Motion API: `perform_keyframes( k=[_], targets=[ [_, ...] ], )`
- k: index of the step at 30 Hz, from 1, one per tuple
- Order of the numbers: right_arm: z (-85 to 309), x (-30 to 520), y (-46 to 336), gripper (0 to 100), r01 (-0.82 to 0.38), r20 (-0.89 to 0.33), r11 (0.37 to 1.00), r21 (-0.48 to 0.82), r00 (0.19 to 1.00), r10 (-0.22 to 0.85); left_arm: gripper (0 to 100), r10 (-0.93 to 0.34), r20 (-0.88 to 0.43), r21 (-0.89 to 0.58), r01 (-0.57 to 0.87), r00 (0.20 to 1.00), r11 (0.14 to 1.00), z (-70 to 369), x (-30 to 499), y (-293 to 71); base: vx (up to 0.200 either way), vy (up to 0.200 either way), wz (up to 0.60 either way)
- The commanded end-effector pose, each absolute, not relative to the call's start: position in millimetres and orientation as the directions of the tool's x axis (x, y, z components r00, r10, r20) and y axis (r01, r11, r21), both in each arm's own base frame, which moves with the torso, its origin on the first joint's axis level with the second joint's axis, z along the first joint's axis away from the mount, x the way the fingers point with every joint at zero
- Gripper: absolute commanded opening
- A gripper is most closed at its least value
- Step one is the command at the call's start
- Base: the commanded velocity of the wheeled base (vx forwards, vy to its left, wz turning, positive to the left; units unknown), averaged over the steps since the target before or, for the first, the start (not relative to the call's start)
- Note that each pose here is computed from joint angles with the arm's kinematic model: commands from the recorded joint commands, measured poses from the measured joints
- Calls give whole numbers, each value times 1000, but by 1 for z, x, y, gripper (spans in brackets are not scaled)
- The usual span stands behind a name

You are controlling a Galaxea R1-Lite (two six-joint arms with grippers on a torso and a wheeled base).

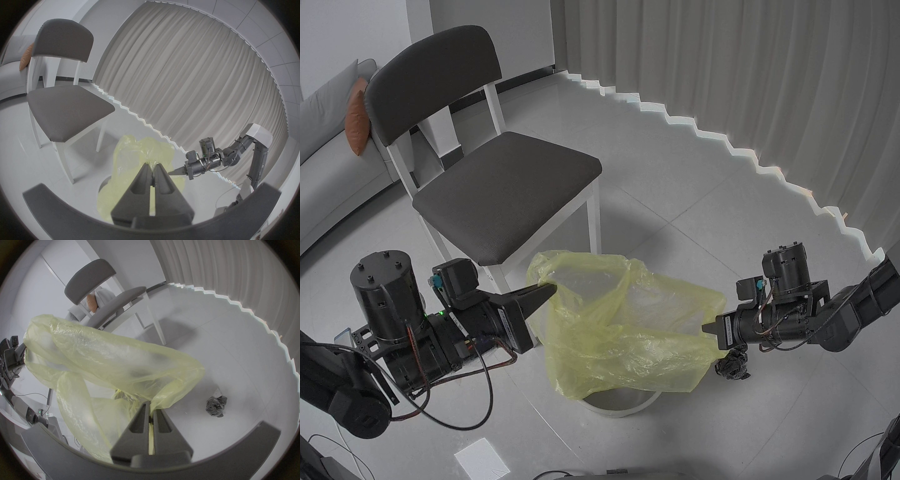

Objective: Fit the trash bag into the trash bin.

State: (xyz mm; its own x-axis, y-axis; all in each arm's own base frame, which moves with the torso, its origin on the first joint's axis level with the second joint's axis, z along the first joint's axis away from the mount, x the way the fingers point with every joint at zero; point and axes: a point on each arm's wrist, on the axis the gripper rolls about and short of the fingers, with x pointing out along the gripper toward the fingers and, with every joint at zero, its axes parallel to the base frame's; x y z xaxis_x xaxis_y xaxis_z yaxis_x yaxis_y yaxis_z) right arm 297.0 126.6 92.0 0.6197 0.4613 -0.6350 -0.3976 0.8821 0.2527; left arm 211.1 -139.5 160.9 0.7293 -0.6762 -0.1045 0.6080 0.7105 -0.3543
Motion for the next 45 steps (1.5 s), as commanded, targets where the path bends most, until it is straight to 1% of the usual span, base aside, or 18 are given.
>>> perform_keyframes(
  k=[1, 11, 15, 16, 20, 23, 26, 35, 38, 42, 45],
  targets=[
    [98, 306, 127, 0, -397, -612, 882, 252, 641, 463, 0, -669, -129, -361, 594, 732, 719, 143, 229, -149, 0, 0, 0],
    [103, 316, 124, 0, -386, -598, 888, 250, 660, 455, 0, -676, -80, -356, 612, 733, 706, 135, 245, -157, 0, 0, 0],
    [104, 317, 125, 0, -387, -597, 888, 250, 661, 456, 0, -674, -83, -357, 610, 734, 708, 134, 247, -156, 0, 0, 0],
    [102, 317, 125, 0, -387, -600, 888, 250, 657, 456, 0, -676, -101, -360, 606, 730, 709, 129, 247, -156, 0, 0, 0],
    [78, 328, 133, 0, -388, -646, 889, 246, 618, 448, 0, -651, -192, -367, 561, 735, 742, 104, 254, -148, 0, 0, 0],
    [69, 331, 139, 0, -396, -659, 884, 247, 600, 453, 0, -631, -221, -370, 534, 744, 760, 92, 260, -147, 0, 0, 0],
    [62, 327, 152, 0, -421, -672, 872, 250, 573, 469, 0, -604, -245, -370, 502, 759, 782, 81, 264, -137, 0, 0, 0],
    [66, 311, 199, 0, -532, -657, 807, 255, 518, 548, 0, -576, -291, -379, 461, 764, 803, 63, 248, -111, 0, 0, 0],
    [66, 310, 208, 0, -546, -671, 798, 255, 494, 553, 0, -567, -297, -377, 451, 769, 809, 57, 244, -106, 0, 0, 0],
    [57, 320, 208, 0, -526, -695, 812, 253, 486, 531, 0, -569, -285, -375, 457, 771, 806, 52, 244, -106, 0, 0, 0],
    [43, 336, 193, 0, -477, -716, 843, 250, 495, 493, 0, -580, -265, -374, 472, 770, 798, 46, 246, -110, 0, 0, 0]
  ],
)
